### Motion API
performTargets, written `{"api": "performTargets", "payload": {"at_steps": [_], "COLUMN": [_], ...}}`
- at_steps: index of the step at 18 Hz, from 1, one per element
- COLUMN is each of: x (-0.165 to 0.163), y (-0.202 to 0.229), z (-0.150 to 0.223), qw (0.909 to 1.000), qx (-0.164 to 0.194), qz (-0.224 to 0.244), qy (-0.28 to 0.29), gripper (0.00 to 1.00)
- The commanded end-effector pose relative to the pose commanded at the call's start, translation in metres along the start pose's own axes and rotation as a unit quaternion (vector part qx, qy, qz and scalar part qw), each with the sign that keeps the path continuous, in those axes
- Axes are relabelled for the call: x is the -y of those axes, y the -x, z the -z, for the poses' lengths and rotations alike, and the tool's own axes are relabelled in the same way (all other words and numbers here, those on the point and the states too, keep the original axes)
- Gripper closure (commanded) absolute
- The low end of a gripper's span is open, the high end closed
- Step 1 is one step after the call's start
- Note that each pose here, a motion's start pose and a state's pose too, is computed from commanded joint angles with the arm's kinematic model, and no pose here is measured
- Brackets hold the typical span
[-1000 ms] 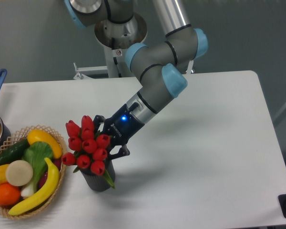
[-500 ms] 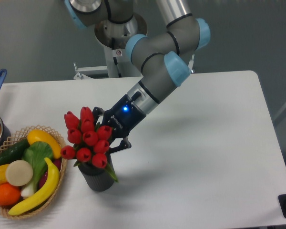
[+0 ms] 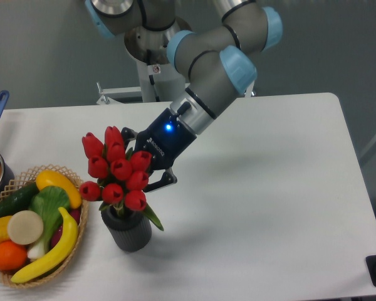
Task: Pick up the flowers from the vase
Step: 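Lift the gripped tulips up out of the black vase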
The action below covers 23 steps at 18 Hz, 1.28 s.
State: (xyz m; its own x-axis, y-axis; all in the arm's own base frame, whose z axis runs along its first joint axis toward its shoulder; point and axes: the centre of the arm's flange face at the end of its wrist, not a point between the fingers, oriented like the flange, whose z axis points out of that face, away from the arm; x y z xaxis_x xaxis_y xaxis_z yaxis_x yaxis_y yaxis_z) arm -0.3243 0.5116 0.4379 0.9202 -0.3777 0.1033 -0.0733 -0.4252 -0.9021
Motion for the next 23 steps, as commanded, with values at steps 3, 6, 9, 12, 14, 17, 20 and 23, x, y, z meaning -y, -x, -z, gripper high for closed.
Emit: {"api": "performTargets", "payload": {"at_steps": [3,6,9,12,14,17,20,23], "x": [0.009,0.024,0.036,0.044,0.049,0.058,0.069,0.082], "y": [0.001,0.002,0.001,-0.004,-0.008,-0.014,-0.022,-0.021], "z": [0.005,0.01,0.016,0.021,0.024,0.034,0.043,0.055], "qw": [1.0,0.9999,0.9997,0.9996,0.9995,0.9992,0.9988,0.9979], "qx": [0.004,0.01,0.015,0.019,0.021,0.028,0.034,0.045], "qz": [-0.003,0.012,0.017,0.017,0.018,0.024,0.028,0.039], "qy": [-0.003,-0.007,-0.01,-0.012,-0.014,-0.017,-0.021,-0.027], "gripper": [0.59,0.59,0.59,0.59,0.59,0.59,0.59,0.59]}}
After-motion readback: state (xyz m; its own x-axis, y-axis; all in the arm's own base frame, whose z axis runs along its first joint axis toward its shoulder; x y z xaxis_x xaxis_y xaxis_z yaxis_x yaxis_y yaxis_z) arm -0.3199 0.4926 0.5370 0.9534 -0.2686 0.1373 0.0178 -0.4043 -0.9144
